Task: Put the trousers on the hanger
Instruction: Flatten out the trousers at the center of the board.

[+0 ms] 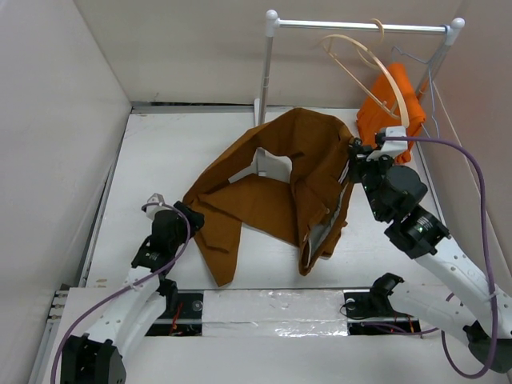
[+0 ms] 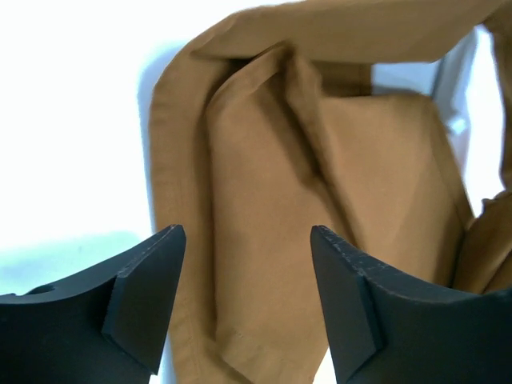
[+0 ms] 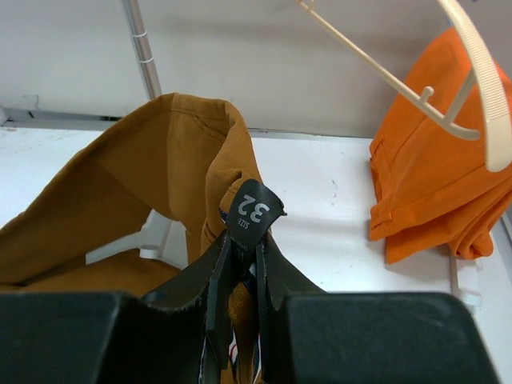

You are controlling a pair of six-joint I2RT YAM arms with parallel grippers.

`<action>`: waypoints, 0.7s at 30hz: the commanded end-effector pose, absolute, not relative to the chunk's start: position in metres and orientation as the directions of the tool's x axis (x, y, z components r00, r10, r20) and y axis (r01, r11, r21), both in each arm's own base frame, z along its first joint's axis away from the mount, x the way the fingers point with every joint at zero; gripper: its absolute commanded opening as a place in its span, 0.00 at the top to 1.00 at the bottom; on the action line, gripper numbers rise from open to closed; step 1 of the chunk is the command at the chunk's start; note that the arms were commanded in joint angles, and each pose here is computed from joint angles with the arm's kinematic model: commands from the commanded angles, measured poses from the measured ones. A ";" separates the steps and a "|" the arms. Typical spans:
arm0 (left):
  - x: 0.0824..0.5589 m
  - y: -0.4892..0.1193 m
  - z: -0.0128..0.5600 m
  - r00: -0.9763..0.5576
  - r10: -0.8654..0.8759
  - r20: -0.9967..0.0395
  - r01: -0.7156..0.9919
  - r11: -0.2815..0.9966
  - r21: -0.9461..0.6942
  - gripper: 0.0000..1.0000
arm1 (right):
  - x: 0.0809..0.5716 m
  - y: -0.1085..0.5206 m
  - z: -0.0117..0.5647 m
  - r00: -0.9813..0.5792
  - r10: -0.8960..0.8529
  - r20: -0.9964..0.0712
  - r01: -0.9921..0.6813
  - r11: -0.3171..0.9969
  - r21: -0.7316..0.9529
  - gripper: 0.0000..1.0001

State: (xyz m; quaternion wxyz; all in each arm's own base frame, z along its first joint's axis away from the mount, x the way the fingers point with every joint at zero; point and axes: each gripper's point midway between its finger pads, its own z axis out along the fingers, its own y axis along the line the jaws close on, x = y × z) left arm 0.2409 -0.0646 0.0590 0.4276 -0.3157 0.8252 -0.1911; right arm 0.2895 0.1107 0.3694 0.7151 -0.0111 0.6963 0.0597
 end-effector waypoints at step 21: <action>0.286 -0.070 0.083 -0.431 -0.589 -0.684 -0.518 0.782 -0.346 1.00 | 0.285 0.105 0.417 0.126 0.163 -0.979 -0.233 0.964 0.130 1.00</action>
